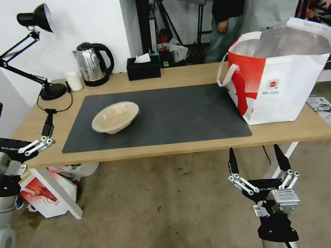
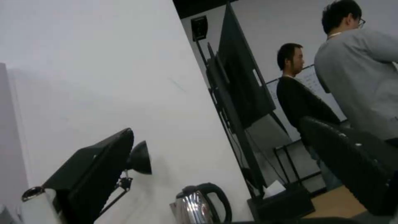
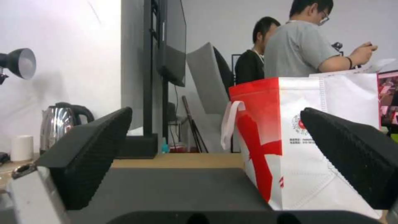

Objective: Pick up the trash from the table and place it into the takeout bag.

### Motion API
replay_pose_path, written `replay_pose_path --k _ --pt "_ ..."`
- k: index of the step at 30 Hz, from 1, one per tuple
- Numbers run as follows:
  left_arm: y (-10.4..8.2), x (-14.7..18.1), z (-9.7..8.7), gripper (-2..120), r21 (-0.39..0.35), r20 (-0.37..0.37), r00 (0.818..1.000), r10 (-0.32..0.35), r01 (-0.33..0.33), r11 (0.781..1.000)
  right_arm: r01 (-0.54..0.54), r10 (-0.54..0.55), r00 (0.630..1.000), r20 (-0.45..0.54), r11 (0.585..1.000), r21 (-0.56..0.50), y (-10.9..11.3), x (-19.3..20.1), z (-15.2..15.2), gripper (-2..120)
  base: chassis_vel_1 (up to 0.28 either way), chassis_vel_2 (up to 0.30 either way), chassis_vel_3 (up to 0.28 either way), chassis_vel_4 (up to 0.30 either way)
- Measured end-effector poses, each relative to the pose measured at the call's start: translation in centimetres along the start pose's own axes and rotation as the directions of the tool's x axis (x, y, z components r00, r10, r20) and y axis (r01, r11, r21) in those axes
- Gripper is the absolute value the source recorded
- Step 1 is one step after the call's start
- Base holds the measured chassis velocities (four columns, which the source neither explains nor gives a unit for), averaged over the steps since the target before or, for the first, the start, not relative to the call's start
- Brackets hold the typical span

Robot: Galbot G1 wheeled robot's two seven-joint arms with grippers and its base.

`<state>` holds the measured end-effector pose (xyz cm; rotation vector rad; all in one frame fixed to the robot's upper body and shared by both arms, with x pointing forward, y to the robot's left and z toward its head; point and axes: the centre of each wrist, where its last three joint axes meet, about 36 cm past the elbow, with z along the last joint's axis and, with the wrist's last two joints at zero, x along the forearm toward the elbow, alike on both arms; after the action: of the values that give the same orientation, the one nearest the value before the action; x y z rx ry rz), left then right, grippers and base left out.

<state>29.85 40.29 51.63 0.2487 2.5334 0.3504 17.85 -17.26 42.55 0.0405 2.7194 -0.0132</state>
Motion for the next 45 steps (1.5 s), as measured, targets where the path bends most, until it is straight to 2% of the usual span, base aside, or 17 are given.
replay_pose_path --k 14,27,35,45 --pt "1.1 -0.8 1.2 100 0.05 -0.029 0.997 0.068 -0.067 0.996 0.0 0.0 1.0 0.0 1.0 0.0 0.0 0.0 0.0 100 0.0 0.0 0.0 0.0" --pt "2.9 -2.4 3.1 100 0.039 -0.073 0.978 0.194 -0.192 0.981 0.0 0.0 1.0 0.0 1.0 0.0 0.0 0.0 0.0 100 0.0 0.0 0.0 0.0" --pt "2.4 -3.2 4.7 100 0.081 -0.075 0.977 0.202 -0.196 0.977 0.0 0.0 1.0 0.0 1.0 0.0 0.0 0.0 0.0 100 0.0 0.0 0.0 0.0" --pt "1.3 -3.9 5.9 100 0.13 -0.078 0.978 0.196 -0.184 0.974 0.0 0.0 1.0 0.0 1.0 0.0 0.0 0.0 0.0 100 0.0 0.0 0.0 0.0"
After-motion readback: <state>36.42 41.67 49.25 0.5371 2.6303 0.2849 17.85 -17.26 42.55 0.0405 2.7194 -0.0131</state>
